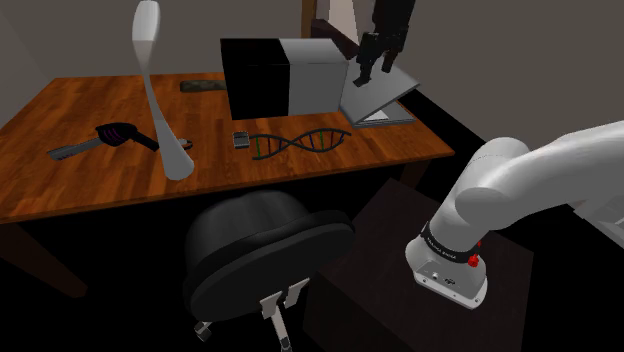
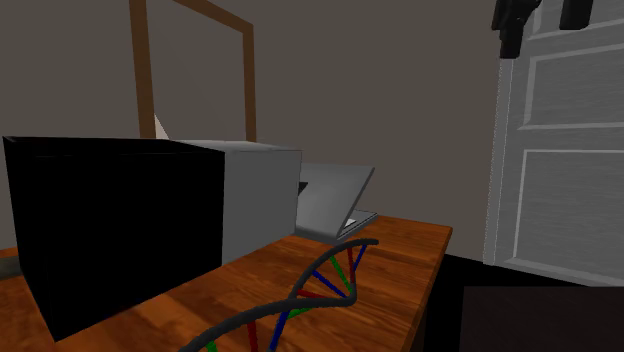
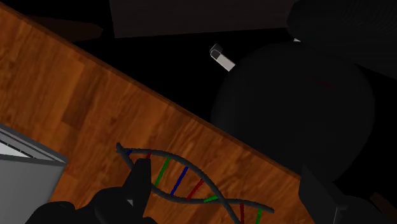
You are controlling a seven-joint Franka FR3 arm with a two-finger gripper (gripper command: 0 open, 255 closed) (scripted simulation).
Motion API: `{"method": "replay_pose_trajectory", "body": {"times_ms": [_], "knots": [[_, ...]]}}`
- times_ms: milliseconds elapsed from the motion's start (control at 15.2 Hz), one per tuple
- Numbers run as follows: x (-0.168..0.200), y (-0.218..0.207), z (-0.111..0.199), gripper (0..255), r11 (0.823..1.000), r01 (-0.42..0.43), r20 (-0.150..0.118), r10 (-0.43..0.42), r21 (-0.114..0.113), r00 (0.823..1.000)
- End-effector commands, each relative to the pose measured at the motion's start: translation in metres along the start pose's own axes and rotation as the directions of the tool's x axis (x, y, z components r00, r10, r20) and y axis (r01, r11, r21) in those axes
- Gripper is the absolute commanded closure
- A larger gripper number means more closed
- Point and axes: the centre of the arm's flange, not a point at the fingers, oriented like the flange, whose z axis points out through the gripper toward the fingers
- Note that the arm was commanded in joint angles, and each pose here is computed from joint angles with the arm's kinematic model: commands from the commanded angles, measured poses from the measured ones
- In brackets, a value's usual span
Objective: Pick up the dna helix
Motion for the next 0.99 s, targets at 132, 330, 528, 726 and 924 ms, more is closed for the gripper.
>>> {"method": "replay_pose_trajectory", "body": {"times_ms": [132, 330, 528, 726, 924], "knots": [[0.016, -0.001, 0.02, 0, 0.999, 0.044, -0.007, -0.044, -0.011, 0.999], [0.041, -0.003, 0.05, 0, 0.994, 0.109, -0.016, -0.109, -0.029, 0.994], [0.065, -0.007, 0.079, 0, 0.984, 0.173, -0.024, -0.174, -0.047, 0.984], [0.09, -0.012, 0.108, 0, 0.969, 0.236, -0.031, -0.239, -0.065, 0.971], [0.114, -0.017, 0.138, 0, 0.951, 0.299, -0.037, -0.302, -0.084, 0.952]]}}
